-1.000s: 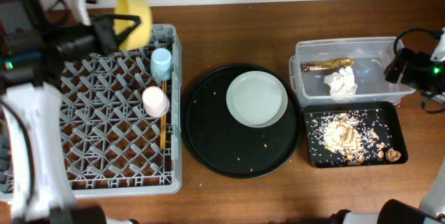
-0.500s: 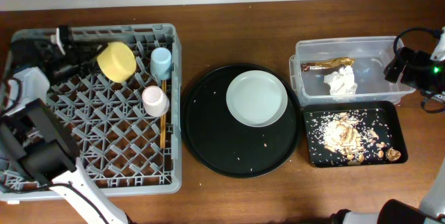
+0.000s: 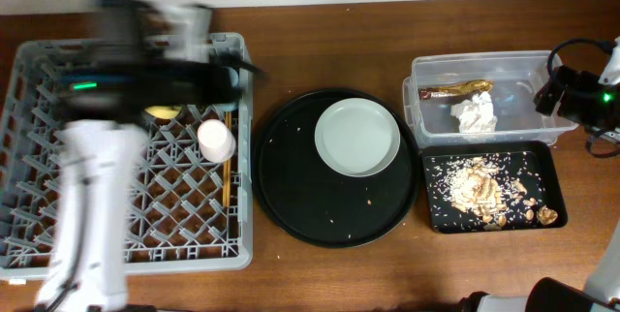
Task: Sort waste into correct bins and load items into the dishwasher rack
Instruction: 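Grasp the yellow bowl with the left gripper and place it in the rack, then grasp the white plate with the left gripper and stand it in the rack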
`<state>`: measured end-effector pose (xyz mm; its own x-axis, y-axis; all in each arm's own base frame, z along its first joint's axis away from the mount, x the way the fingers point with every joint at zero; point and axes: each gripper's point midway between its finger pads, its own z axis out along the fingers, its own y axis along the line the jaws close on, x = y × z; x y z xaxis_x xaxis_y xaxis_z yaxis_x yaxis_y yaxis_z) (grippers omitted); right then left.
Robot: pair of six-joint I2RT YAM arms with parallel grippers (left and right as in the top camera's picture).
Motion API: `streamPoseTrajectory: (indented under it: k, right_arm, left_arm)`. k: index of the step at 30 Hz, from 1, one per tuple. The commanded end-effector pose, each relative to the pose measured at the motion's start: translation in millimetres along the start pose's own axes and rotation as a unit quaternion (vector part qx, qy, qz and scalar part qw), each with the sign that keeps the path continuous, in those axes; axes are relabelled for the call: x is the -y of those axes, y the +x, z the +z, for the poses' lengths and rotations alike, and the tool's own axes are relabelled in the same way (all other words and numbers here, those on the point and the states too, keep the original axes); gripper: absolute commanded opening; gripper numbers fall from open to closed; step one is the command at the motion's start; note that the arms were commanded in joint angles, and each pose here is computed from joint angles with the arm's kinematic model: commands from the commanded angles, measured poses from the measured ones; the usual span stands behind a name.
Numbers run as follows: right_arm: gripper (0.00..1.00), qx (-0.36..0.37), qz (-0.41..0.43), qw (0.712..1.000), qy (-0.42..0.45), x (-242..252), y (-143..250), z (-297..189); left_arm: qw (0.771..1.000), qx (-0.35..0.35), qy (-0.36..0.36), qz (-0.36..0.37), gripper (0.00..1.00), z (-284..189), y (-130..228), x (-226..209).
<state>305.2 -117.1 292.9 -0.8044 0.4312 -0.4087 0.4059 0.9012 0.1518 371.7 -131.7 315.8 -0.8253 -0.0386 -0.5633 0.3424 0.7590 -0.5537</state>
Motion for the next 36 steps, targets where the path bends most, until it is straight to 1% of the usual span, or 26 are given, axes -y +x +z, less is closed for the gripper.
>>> streamPoseTrajectory:
  k: [1, 2, 4, 6, 9, 11, 13, 16, 17, 18, 19, 20, 21, 22, 23, 24, 26, 27, 28, 29, 30, 31, 32, 33, 34, 36]
  right_arm:
    - [0.99, 0.006, -0.001, 1.0, 0.003, 1, -2, -3]
    - [0.99, 0.006, -0.001, 1.0, 0.003, 1, -2, -3]
    - [0.99, 0.006, -0.001, 1.0, 0.003, 1, -2, -3]
    - [0.99, 0.006, -0.001, 1.0, 0.003, 1, -2, -3]
    - [0.99, 0.006, -0.001, 1.0, 0.003, 1, -2, -3]
    - [0.99, 0.006, -0.001, 1.0, 0.003, 1, -2, -3]
    - [0.99, 0.006, -0.001, 1.0, 0.003, 1, -2, -3]
    - [0.99, 0.006, -0.001, 1.0, 0.003, 1, -2, -3]
    - [0.99, 0.006, -0.001, 1.0, 0.003, 1, -2, -3]
    - [0.99, 0.006, -0.001, 1.0, 0.003, 1, -2, -3]
    - [0.99, 0.006, -0.001, 1.0, 0.003, 1, -2, -3]
    - [0.99, 0.006, -0.001, 1.0, 0.003, 1, -2, -3]
    - [0.99, 0.006, -0.001, 1.0, 0.003, 1, -2, -3]
    - [0.99, 0.006, -0.001, 1.0, 0.003, 1, -2, -3]
    - [0.99, 0.006, -0.001, 1.0, 0.003, 1, -2, -3]
    - [0.99, 0.006, -0.001, 1.0, 0.003, 1, -2, -3]
    - [0.99, 0.006, -0.001, 1.0, 0.003, 1, -2, -3]
    - [0.99, 0.006, -0.001, 1.0, 0.003, 1, -2, -3]
    - [0.99, 0.006, -0.001, 1.0, 0.003, 1, -2, -3]
    - [0.99, 0.006, -0.001, 1.0, 0.003, 1, -2, -3]
    - [0.99, 0.006, -0.001, 1.0, 0.003, 1, -2, -3]
    - [0.99, 0.006, -0.001, 1.0, 0.003, 1, -2, -3]
    - [0.99, 0.006, -0.001, 1.0, 0.003, 1, -2, -3]
    - [0.99, 0.006, -0.001, 1.0, 0.003, 1, -2, -3]
    - [0.99, 0.006, -0.001, 1.0, 0.003, 1, -2, -3]
    - [0.99, 0.006, -0.001, 1.0, 0.003, 1, -2, -3]
  left_arm:
    - [0.982, -0.122, -0.086, 0.117, 0.62, 101, 67, 40]
    - [0.969, -0.163, -0.092, 0.161, 0.62, 144, 97, 59]
    - [0.95, -0.206, -0.091, 0.217, 0.6, 216, 144, 78]
    - [0.941, -0.222, -0.078, 0.241, 0.57, 267, 175, 84]
    - [0.94, -0.217, -0.067, 0.254, 0.51, 309, 192, 83]
    - [0.938, -0.218, -0.08, 0.256, 0.43, 326, 199, 70]
    - [0.937, -0.226, -0.084, 0.255, 0.43, 335, 207, 62]
    - [0.928, -0.244, -0.114, 0.256, 0.42, 350, 223, 38]
    - [0.927, -0.248, -0.116, 0.255, 0.37, 351, 226, 35]
    - [0.927, -0.248, -0.116, 0.255, 0.28, 351, 226, 35]
    - [0.927, -0.248, -0.117, 0.255, 0.1, 351, 226, 35]
    - [0.927, -0.249, -0.117, 0.255, 0.08, 351, 226, 35]
    - [0.926, -0.253, -0.118, 0.254, 0.0, 347, 226, 35]
    - [0.927, -0.251, -0.118, 0.255, 0.0, 341, 222, 40]
    - [0.93, -0.233, -0.119, 0.259, 0.0, 327, 207, 51]
    - [0.936, -0.191, -0.125, 0.27, 0.0, 297, 174, 72]
    - [0.951, -0.096, -0.094, 0.278, 0.0, 212, 113, 126]
    - [0.956, -0.058, -0.081, 0.275, 0.0, 168, 92, 142]
    - [0.964, -0.02, -0.066, 0.258, 0.0, 112, 73, 152]
    - [0.969, 0.001, -0.043, 0.242, 0.0, 61, 64, 155]
    - [0.977, 0.02, -0.029, 0.212, 0.0, 11, 59, 146]
    - [0.982, 0.039, -0.03, 0.184, 0.0, -28, 55, 130]
    - [0.989, 0.053, -0.03, 0.137, 0.0, -69, 56, 106]
    - [0.991, 0.054, -0.013, 0.124, 0.0, -86, 60, 97]
    - [0.993, 0.047, 0.028, 0.105, 0.0, -102, 66, 91]
    - [0.993, 0.043, 0.088, 0.059, 0.0, -116, 69, 77]
